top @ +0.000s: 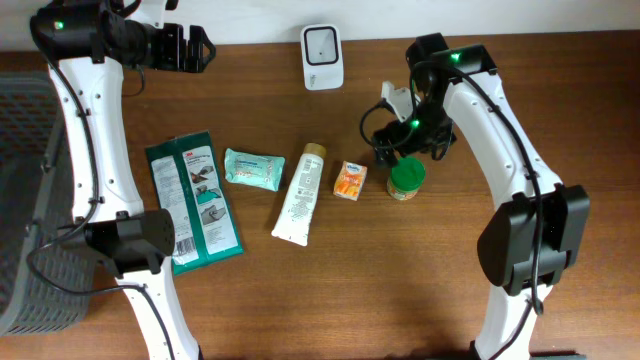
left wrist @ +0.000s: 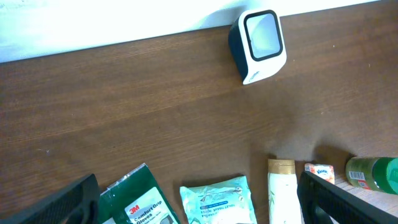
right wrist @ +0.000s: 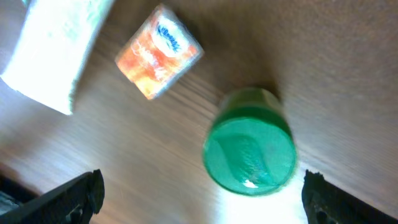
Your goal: Scan the item barcode
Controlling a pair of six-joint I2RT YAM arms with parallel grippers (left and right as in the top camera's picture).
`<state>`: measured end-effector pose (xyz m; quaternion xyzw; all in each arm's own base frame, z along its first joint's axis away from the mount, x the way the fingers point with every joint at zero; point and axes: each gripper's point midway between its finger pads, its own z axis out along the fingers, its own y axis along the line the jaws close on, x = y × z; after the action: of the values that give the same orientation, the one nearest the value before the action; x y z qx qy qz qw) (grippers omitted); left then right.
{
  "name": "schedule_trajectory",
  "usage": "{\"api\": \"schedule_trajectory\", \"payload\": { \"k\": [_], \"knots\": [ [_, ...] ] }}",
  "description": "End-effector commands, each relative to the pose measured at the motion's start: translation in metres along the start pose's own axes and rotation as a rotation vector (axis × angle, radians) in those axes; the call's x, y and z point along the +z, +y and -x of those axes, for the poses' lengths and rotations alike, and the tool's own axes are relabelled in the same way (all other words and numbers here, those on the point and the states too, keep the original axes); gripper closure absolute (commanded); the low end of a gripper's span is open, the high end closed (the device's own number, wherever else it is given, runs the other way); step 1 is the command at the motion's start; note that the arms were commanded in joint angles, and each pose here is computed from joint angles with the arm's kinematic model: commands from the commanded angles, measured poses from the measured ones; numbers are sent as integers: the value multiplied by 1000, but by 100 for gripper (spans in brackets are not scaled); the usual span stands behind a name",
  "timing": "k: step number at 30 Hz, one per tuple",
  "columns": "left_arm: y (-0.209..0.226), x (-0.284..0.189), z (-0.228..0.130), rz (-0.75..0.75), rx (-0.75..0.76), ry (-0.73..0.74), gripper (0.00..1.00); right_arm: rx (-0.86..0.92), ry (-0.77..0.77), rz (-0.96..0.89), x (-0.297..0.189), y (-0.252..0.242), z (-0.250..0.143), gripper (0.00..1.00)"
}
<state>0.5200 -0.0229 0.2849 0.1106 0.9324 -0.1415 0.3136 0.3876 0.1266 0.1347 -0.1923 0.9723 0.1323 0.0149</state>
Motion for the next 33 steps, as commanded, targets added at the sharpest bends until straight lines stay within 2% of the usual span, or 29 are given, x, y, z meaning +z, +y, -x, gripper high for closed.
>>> {"api": "schedule_trajectory", "payload": {
  "k": [1,4,8,11,21,23,27,30,33],
  "knots": [
    [-3,-7,4,-7,25,-18,1,126,-61,129,-4,20,15,2],
    [-3,-7,3,-7,25,-17,0,230,-79,95,-4,13,20,2],
    [-3,-7,3,-7,25,-17,1,547,-43,-91,5,-18,5,2],
    [-3,-7,3,-7,25,-17,1,624,-31,-154,15,-27,-2,2],
    [-3,-7,3,-7,25,-17,1,620,-55,-169,26,-34,2,0],
    [-3,-7,3,-7,25,-17,1,578,-42,-172,28,-34,0,4],
    [-3,-7,3,-7,25,-17,1,540,-3,-205,43,-41,-12,5],
    [-3,-7,3,-7,25,-17,1,464,8,-162,53,-36,-13,8],
    [-3,-7,3,-7,25,-17,1,435,14,-159,59,-37,-15,18]
  ]
}}
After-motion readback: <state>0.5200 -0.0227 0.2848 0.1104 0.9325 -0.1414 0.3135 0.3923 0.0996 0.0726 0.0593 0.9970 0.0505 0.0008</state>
